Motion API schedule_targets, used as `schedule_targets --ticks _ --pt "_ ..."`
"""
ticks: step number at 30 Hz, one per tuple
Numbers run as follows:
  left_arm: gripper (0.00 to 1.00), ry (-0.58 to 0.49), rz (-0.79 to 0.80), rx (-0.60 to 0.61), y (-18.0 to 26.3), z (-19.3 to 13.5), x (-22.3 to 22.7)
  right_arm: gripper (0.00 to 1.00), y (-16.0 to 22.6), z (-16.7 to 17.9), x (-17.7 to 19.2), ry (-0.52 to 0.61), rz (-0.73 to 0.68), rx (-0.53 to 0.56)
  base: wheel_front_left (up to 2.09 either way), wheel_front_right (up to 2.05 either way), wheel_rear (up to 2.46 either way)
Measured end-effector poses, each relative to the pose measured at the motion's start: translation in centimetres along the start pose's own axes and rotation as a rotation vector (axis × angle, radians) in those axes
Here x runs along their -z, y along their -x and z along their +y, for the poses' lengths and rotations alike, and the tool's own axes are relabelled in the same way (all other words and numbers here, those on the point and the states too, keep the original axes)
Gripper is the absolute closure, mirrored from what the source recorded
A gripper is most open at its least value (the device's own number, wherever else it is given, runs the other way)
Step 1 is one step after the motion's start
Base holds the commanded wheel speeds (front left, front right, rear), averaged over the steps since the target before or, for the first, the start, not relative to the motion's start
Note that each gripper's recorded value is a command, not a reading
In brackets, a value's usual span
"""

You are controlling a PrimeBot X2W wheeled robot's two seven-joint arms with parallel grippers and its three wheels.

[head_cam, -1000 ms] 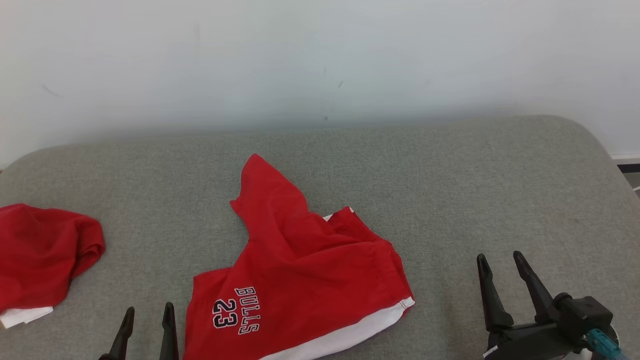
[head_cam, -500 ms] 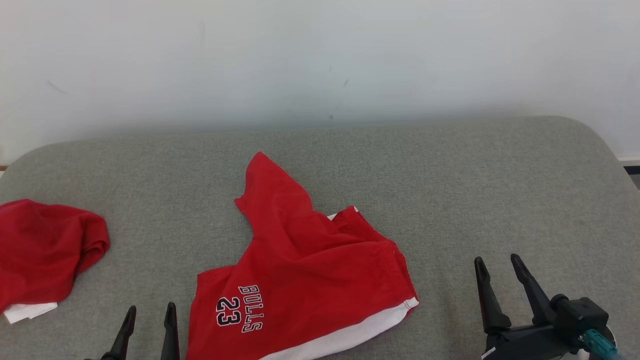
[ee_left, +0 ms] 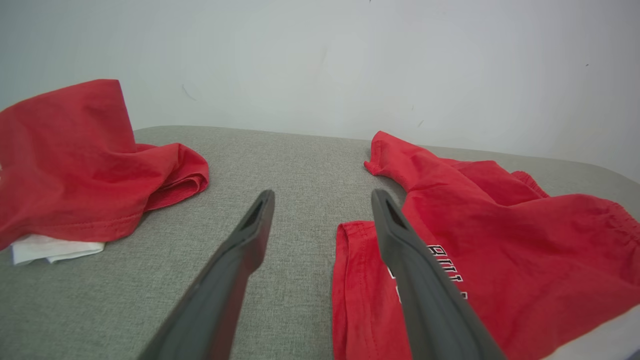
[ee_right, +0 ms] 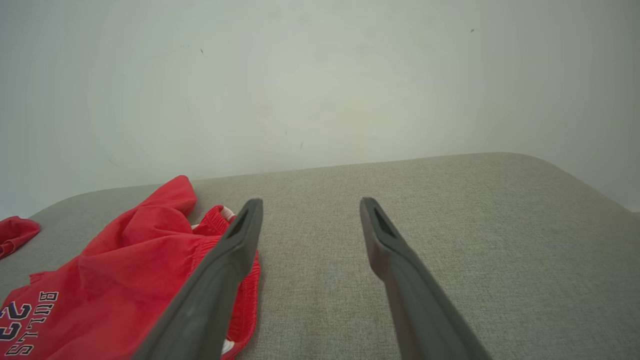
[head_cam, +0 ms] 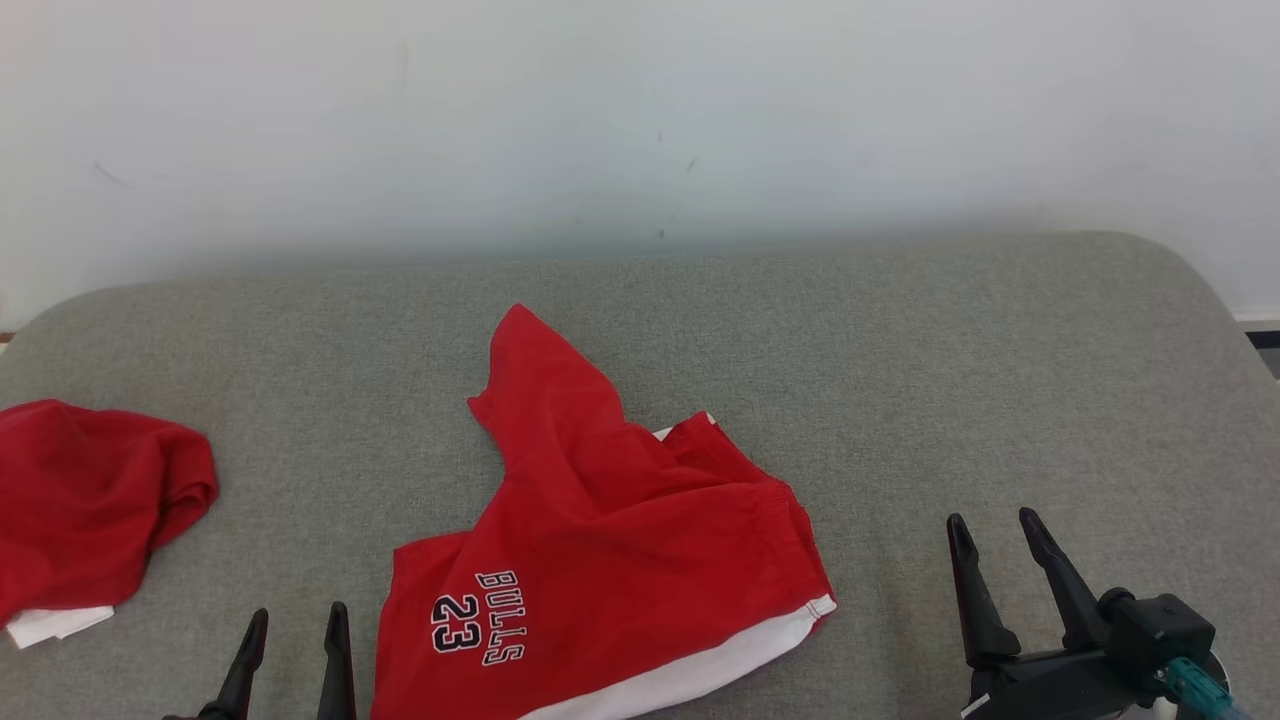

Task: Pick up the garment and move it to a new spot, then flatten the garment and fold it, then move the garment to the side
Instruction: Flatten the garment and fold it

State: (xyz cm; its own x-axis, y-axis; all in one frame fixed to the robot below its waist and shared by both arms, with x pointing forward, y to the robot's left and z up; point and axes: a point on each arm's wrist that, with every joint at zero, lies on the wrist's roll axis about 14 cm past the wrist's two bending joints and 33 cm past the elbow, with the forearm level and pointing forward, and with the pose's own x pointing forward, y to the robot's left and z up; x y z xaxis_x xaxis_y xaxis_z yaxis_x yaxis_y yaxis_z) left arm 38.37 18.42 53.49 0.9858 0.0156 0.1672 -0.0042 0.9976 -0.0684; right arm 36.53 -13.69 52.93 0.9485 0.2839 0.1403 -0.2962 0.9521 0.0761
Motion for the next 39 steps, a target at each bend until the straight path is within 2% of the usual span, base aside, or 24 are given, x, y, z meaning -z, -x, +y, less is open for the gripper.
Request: schedule_targets --ticks 29,37,39 --pt "0.00 0.006 -0.004 0.007 0.0 -0.3 -0.2 0.00 0.1 0.0 0.0 -0.003 0.000 0.002 0.00 0.00 0.00" --pt "0.00 0.045 0.041 0.099 1.4 -2.4 1.2 0.00 0.2 2.6 1.0 0.012 0.050 -0.126 0.00 0.00 0.00" --pt "0.00 0.048 0.064 0.116 2.0 -2.8 1.8 0.00 0.5 3.5 2.0 -0.005 0.100 -0.167 0.00 0.00 0.00"
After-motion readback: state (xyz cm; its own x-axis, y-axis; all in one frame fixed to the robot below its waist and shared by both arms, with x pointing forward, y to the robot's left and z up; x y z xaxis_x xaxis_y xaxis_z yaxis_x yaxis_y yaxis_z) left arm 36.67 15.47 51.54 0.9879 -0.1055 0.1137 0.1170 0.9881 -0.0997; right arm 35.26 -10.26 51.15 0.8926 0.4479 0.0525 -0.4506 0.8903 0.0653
